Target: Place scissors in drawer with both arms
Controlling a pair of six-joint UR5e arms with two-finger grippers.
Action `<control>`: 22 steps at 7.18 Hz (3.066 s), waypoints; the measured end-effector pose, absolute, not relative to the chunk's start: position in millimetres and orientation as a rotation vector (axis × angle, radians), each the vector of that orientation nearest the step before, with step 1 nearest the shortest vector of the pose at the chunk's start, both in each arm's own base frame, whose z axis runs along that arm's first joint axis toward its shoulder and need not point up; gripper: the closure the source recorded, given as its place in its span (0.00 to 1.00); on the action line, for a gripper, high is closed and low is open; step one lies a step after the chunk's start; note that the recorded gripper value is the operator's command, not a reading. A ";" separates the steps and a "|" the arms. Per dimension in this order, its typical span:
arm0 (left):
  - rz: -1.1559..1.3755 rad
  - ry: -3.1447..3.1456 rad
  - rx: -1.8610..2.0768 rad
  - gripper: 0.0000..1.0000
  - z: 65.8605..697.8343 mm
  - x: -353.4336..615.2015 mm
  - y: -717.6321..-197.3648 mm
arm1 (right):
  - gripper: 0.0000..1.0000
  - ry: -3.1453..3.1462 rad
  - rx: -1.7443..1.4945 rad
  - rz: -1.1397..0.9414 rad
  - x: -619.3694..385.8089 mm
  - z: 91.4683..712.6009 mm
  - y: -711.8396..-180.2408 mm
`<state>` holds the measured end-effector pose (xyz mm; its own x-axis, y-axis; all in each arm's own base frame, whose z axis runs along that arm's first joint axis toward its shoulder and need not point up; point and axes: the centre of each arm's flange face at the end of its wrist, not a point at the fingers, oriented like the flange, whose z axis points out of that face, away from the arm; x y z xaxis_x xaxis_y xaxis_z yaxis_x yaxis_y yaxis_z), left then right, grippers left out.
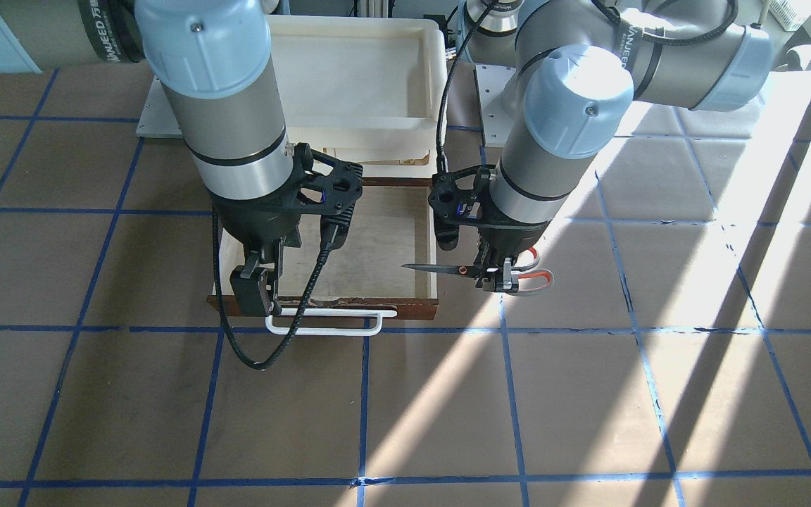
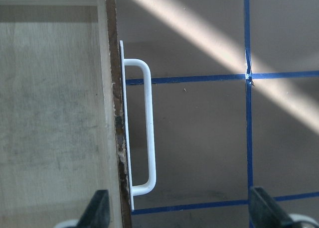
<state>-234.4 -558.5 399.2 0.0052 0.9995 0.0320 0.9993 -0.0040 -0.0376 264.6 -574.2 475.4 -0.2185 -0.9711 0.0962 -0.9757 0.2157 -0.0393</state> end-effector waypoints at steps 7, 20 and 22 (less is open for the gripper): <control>-0.037 -2.020 -2.253 1.00 364.4 -343.5 -501.3 | 0.00 -3.116 0.373 0.090 206.1 549.0 -446.1; 0.071 -2.032 -2.254 0.10 360.6 -364.9 -501.2 | 0.00 -3.152 -0.013 0.146 179.6 543.1 -460.7; 0.102 -2.214 -2.090 0.10 390.7 -355.0 -495.0 | 0.00 -3.144 0.005 0.142 179.0 543.6 -459.1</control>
<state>-355.0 -495.0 390.7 -0.0561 0.9981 0.0234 0.9918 0.0585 -0.1140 179.0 -459.1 543.6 -1.0000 -0.0035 -0.0054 -0.0030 0.9959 -0.0899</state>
